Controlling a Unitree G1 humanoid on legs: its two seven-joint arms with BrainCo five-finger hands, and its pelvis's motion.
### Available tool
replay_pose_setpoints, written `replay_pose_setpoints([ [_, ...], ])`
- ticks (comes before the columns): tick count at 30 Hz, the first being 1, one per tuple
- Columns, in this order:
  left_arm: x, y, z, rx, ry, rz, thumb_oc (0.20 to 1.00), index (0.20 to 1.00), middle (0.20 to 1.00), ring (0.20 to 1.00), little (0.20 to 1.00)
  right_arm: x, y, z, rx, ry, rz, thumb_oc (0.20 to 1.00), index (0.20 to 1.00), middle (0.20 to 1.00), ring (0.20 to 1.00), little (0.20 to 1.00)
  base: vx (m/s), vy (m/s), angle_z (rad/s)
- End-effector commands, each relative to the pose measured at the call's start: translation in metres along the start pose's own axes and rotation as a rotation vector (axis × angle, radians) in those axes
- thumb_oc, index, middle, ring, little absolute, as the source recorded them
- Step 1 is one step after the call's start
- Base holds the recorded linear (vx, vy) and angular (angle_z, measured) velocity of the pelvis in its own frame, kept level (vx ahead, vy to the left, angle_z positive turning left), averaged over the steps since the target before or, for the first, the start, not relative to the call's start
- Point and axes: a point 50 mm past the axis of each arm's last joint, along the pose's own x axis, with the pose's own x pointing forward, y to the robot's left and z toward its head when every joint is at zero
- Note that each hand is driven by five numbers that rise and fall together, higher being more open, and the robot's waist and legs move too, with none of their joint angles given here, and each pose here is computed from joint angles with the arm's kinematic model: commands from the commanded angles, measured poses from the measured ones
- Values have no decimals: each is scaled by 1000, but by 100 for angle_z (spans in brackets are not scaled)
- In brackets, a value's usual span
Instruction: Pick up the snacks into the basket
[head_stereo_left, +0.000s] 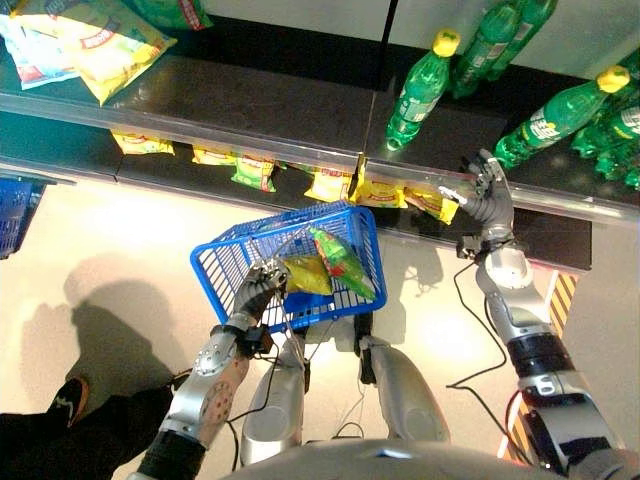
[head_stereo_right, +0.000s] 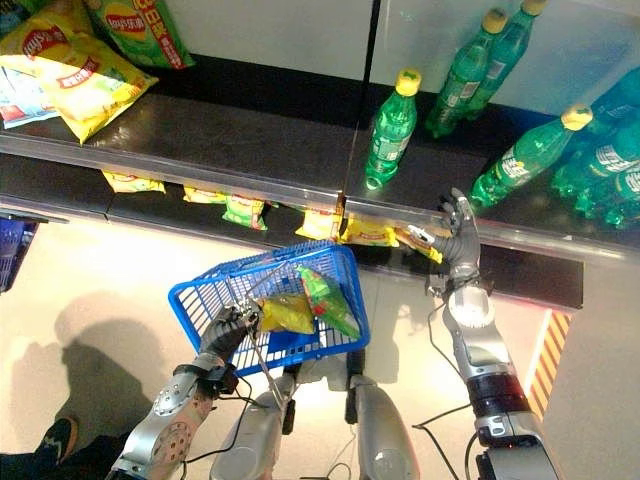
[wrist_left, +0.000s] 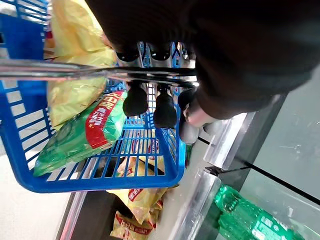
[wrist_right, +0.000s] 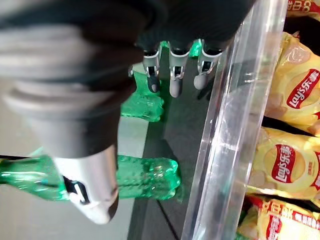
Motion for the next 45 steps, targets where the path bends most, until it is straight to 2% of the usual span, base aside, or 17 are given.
replay_pose_setpoints([
  [1,-8,-17,55,33,-299,-103,200,200,200,200,200,9,-1,21,6,-100,-15,1000,1000,1000,1000,1000,-34,17,4],
  [18,-7,-26,56,22,-302,-136,200,200,200,200,200,50,19,61,15,-173,-18,1000,1000,1000,1000,1000,0,3,2],
  [27,-7,-26,58,30,-298,-142,200,200,200,200,200,70,26,76,67,-151,5,1000,1000,1000,1000,1000,0,0,1],
  [45,-6,-31,63,9,-316,-150,200,200,200,200,200,102,25,79,100,3,-89,1000,1000,1000,1000,1000,-3,2,4],
])
